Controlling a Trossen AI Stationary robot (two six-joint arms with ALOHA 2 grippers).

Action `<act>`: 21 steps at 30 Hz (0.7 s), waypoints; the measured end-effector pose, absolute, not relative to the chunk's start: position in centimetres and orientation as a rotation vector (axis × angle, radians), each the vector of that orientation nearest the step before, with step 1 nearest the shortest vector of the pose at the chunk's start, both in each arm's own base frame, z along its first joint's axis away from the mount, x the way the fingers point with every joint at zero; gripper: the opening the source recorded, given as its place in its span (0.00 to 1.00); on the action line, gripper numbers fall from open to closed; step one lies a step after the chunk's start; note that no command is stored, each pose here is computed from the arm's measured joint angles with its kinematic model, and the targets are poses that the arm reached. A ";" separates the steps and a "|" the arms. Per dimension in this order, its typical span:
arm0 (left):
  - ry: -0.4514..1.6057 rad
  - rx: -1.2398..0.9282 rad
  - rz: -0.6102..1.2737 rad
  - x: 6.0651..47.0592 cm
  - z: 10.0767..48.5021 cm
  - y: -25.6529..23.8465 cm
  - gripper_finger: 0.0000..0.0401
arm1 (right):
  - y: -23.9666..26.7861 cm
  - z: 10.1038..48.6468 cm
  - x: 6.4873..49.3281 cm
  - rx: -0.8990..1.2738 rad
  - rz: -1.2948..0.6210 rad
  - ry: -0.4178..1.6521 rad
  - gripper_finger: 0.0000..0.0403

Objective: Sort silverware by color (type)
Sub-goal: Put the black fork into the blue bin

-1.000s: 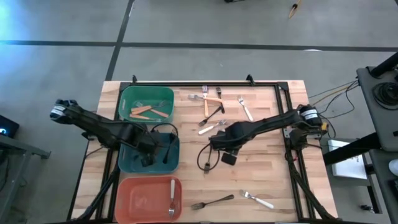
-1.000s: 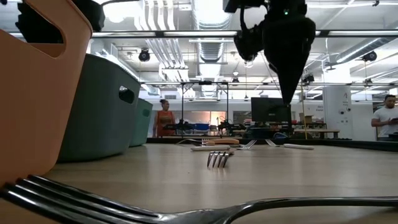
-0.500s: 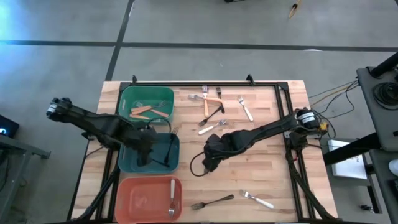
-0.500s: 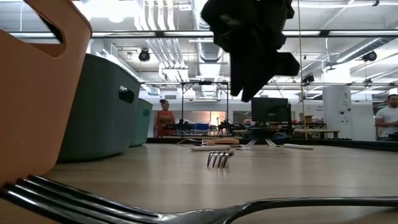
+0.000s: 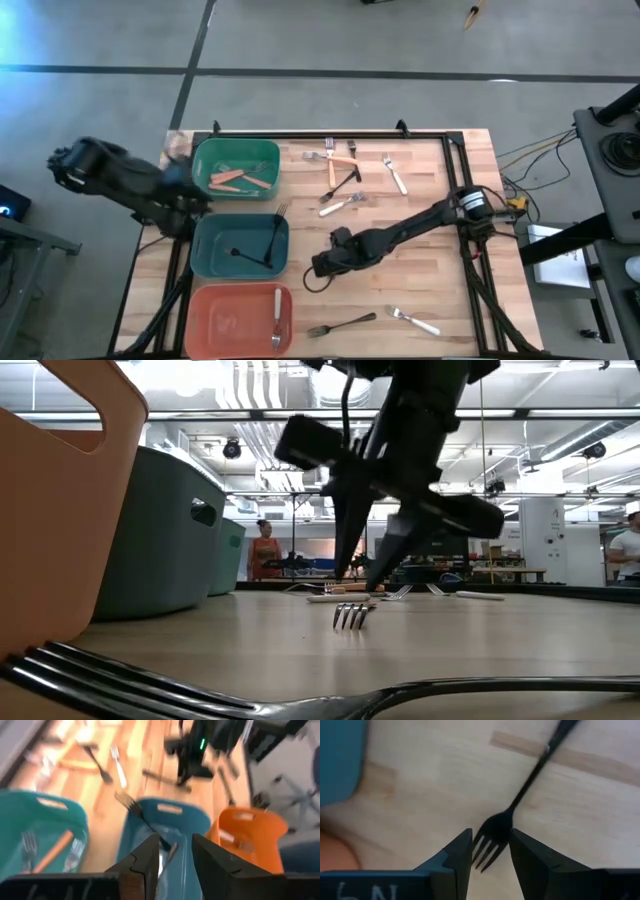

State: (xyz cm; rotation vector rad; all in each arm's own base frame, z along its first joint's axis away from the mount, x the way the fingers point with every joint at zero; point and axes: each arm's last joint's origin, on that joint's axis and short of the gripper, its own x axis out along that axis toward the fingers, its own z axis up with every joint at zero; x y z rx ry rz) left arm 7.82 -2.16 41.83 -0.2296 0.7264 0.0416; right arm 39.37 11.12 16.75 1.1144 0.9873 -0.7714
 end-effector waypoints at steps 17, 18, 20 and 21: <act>0.492 -0.262 0.036 1.1 43.7 0.5 0.25 | 12.4 14.7 39.9 1.235 -0.866 0.918 0.30; 0.492 -0.260 0.035 1.1 43.7 0.5 0.25 | 12.3 14.7 39.9 1.236 -0.866 0.918 0.30; 0.496 -0.253 0.034 1.2 43.6 0.4 0.25 | 12.3 14.7 39.9 1.236 -0.867 0.917 0.30; 0.498 -0.249 0.034 1.2 43.6 0.4 0.25 | 12.3 14.8 39.9 1.236 -0.867 0.916 0.30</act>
